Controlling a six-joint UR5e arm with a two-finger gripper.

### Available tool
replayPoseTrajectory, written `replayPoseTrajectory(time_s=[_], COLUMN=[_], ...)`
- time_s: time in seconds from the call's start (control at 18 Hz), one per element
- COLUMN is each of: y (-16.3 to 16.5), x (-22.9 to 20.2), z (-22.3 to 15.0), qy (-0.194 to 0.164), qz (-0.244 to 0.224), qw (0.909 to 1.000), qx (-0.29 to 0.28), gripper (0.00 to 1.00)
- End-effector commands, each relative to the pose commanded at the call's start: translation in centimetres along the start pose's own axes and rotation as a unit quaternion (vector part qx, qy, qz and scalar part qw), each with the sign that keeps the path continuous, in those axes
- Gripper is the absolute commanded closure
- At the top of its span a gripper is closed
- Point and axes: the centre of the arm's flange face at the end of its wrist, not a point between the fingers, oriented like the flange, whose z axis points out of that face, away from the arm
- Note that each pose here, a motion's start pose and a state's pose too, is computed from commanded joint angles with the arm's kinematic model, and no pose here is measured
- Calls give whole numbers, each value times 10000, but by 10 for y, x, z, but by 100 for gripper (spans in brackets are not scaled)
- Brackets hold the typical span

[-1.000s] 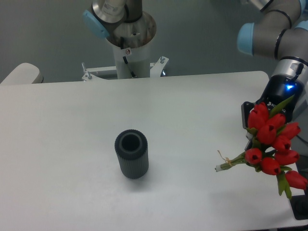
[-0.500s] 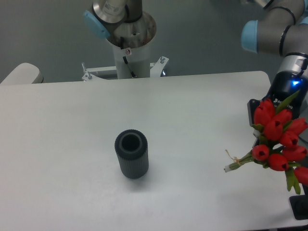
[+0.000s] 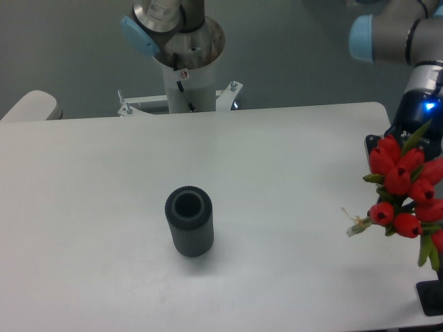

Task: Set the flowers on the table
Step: 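Carry the red tulips over the table toward the black vase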

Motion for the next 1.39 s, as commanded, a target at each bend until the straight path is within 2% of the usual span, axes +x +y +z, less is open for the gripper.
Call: replayPoseTrajectory(time_s=[0.22,0.44,0.67,0.78,0.89,1.0,1.22,1.39], y=[2,8,35,53,76,86,100,115], x=[23,45,63,71,80,89,115,138], z=[7,16,25,27,29,37,56,62], qy=[-131,-162,82,229,428,605,985,1272], qz=[333,788,1153,1412,1716,1901,2114,2219], qw=[9954,9809,9695,9575,9370,9210,9074,9013], qx=[-888,-1774,-2161,-2504,-3013,-3347,-3495,-3496], gripper=[71,71,71,71,71,71,71,71])
